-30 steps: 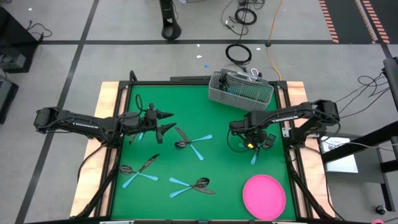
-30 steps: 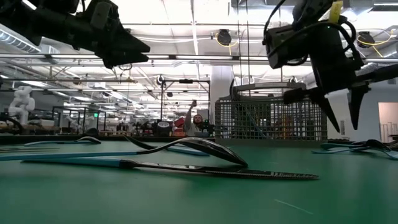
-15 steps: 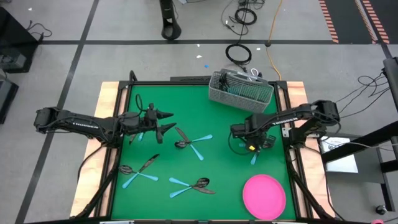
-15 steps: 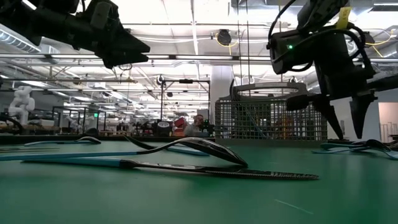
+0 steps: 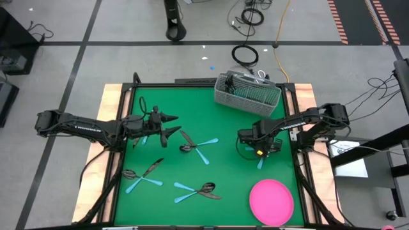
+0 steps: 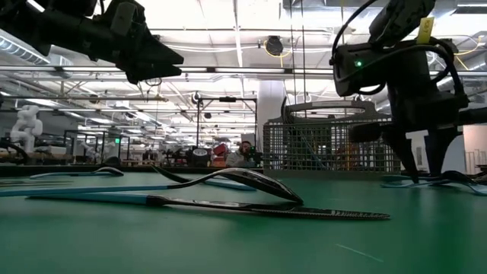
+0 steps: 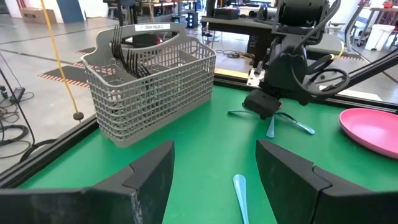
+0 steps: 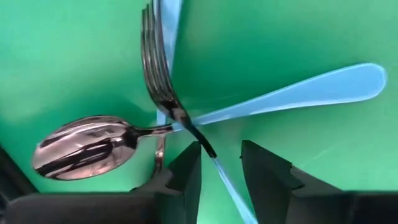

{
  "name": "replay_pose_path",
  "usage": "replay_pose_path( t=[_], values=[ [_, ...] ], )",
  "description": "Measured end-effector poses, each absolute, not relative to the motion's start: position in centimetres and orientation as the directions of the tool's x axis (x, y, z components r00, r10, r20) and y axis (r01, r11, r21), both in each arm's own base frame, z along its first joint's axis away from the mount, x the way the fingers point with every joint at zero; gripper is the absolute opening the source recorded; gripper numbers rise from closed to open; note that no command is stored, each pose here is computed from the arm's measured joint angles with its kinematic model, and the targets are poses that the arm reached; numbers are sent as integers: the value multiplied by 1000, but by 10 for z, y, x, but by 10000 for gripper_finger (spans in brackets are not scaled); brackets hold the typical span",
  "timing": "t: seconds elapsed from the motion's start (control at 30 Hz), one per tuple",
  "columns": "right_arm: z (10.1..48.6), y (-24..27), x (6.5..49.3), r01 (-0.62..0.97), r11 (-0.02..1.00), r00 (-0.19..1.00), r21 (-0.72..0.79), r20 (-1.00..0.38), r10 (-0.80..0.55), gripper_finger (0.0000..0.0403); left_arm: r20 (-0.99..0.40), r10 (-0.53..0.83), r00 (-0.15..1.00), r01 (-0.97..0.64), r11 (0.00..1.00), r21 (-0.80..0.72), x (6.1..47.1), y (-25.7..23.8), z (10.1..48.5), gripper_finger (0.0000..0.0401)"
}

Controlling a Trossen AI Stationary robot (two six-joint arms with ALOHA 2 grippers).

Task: Sort silverware
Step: Put the blue fork into the silverware basket

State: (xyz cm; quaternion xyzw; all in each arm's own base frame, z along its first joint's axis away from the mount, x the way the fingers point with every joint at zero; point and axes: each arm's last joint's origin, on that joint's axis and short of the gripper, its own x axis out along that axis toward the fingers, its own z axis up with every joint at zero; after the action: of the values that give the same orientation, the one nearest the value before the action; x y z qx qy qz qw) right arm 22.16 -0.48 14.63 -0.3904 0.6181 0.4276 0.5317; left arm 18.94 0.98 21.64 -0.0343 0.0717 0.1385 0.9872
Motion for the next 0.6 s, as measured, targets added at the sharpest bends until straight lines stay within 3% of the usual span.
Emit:
replay_pose_path(
  t=[0.4,0.6],
  values=[
    [147,-5,220,-948,287,-150,138,-988,-23,37,-151,268,952,-278,959,-48,189,10,216,228],
    [146,-5,220,-940,315,-149,134,-989,-25,4,-151,268,952,-278,959,-48,189,10,216,228]
  ],
)
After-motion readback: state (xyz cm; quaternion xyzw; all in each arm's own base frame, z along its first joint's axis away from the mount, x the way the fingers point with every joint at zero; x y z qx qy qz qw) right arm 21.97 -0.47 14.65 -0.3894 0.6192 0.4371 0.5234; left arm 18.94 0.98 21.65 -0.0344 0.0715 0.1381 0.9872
